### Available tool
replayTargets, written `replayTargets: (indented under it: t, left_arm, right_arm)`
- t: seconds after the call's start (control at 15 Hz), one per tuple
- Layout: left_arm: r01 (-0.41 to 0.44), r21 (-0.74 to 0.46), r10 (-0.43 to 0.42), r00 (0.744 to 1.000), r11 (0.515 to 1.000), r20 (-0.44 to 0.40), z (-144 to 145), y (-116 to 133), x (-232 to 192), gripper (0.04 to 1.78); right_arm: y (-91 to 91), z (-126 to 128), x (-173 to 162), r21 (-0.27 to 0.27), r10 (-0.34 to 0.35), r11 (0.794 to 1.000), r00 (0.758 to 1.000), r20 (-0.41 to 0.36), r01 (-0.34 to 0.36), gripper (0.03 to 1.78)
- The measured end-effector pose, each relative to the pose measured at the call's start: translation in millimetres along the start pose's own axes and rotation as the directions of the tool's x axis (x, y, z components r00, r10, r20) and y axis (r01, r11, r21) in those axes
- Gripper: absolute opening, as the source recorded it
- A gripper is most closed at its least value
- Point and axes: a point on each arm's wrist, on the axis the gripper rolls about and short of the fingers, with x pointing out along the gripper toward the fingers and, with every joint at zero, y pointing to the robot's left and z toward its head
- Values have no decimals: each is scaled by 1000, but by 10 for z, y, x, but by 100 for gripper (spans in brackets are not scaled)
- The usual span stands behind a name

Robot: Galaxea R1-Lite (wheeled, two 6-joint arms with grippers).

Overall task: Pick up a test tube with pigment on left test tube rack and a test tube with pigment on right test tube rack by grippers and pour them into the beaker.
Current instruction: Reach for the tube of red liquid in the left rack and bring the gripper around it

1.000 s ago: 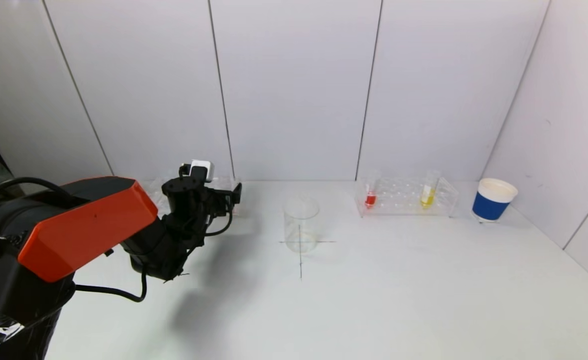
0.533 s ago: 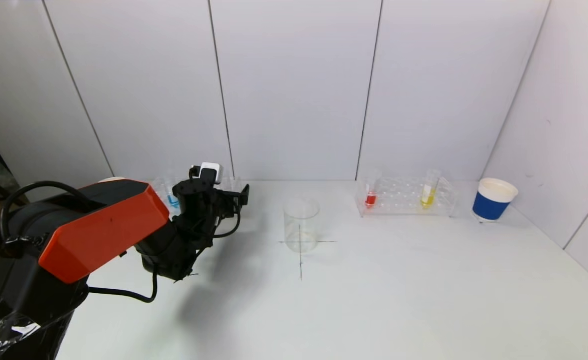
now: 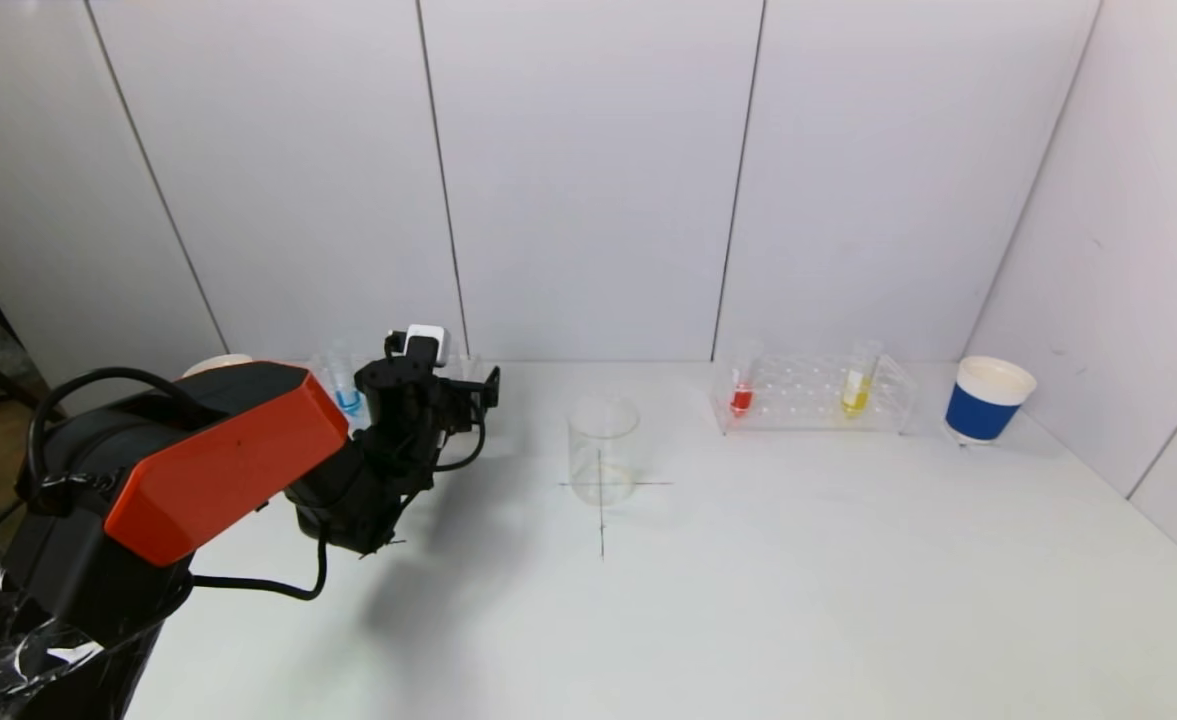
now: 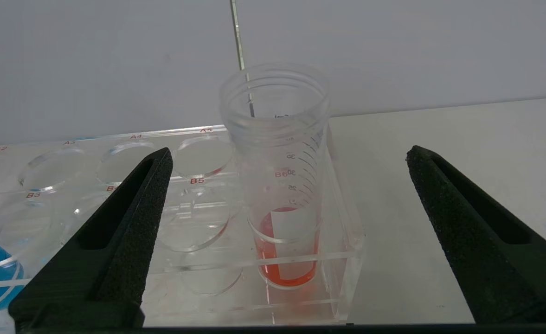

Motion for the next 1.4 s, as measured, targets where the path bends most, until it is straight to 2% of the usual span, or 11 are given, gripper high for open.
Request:
replayTargets:
  t: [1.2, 1.4]
  left_arm:
    - [-19, 0, 19, 1000, 1000, 3, -30, 18, 63, 176]
    - [-19, 1, 19, 1000, 1000, 3, -30, 18, 63, 158]
  right_arm:
    - [0, 0, 0, 0, 0, 1000, 1000, 0, 0, 177]
    - [0, 0, 0, 0, 0, 1000, 1000, 0, 0, 177]
